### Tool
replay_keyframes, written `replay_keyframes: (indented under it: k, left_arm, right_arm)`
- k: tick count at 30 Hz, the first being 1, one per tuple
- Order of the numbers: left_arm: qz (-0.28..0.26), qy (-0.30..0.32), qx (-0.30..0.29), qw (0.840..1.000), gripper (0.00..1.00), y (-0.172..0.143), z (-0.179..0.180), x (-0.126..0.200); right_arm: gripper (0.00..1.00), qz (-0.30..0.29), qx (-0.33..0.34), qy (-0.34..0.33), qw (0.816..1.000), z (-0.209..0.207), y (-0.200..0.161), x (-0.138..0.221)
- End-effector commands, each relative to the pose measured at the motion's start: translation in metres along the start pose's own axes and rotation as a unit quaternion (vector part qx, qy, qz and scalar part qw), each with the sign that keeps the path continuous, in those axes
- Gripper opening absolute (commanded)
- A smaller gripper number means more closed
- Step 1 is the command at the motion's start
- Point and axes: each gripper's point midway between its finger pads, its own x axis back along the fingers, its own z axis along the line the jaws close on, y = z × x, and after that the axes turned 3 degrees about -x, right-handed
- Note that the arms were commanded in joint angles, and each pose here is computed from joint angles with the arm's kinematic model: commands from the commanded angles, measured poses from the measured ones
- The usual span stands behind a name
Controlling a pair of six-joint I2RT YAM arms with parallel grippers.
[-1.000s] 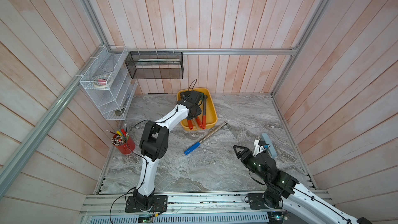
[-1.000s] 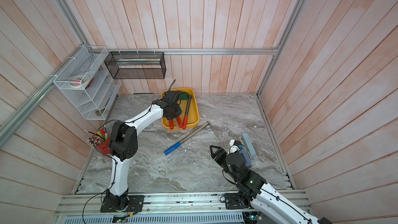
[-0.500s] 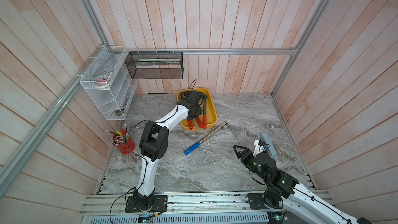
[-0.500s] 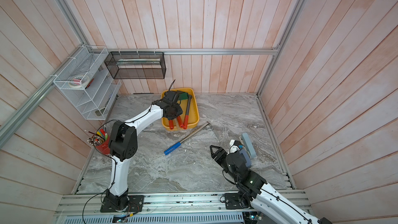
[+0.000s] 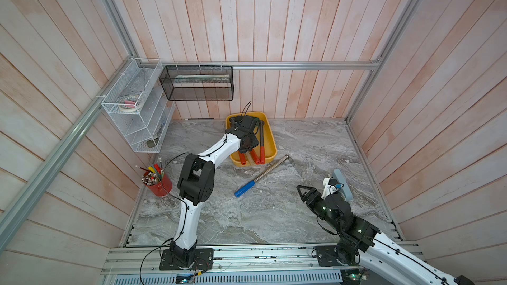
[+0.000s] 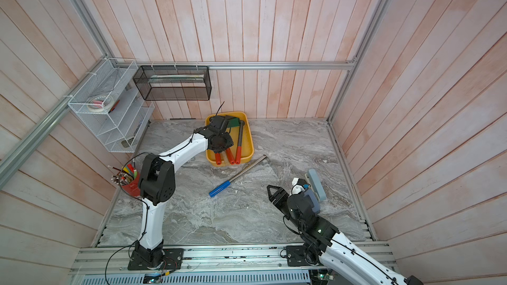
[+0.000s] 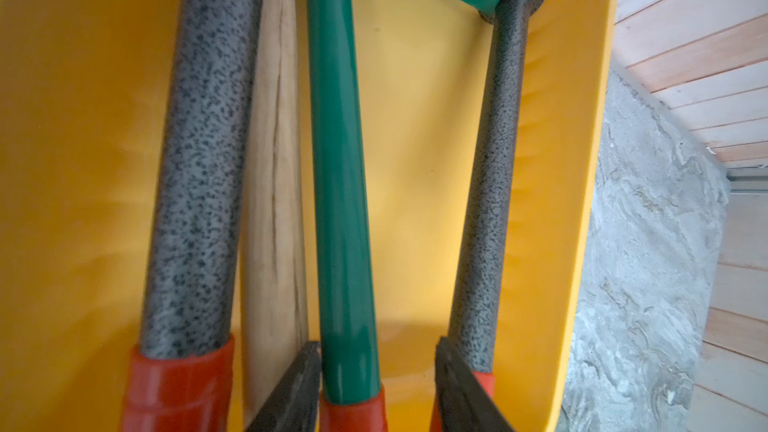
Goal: Put the small hoe into the storage box
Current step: Place the hoe in the storage box.
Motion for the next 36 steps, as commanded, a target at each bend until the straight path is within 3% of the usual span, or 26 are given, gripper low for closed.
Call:
replay_keyframes:
  k: [1,13,21,27,36]
  left_arm:
    - [-0.002,0.011,-0.016,1.0,0.48,0.0,0.001,0.005]
    - [-0.015,0.004,-0.04,0.999,0.55,0.007,-0.001,0.025]
    - [-0.028,-0.067,-0.094,0.993,0.72,0.003,-0.017,0.049]
    - [-0.022,-0.098,-0.123,0.987,0.74,-0.004,-0.019,0.068]
    - [-0.01,-0.117,-0.153,0.981,0.86,-0.027,-0.007,0.092]
  right_arm:
    - [0.68,0.005,0.004,0.005,1.0,0.004,-0.001,-0.002]
    - [0.68,0.006,0.007,0.004,1.0,0.006,-0.001,-0.003]
    - [0.68,0.006,0.013,0.002,1.0,0.006,-0.001,-0.004]
    - [0.69,0.003,0.034,-0.008,0.999,0.008,0.001,-0.004]
    - [0.74,-0.006,0.06,-0.015,0.998,0.012,0.007,-0.004]
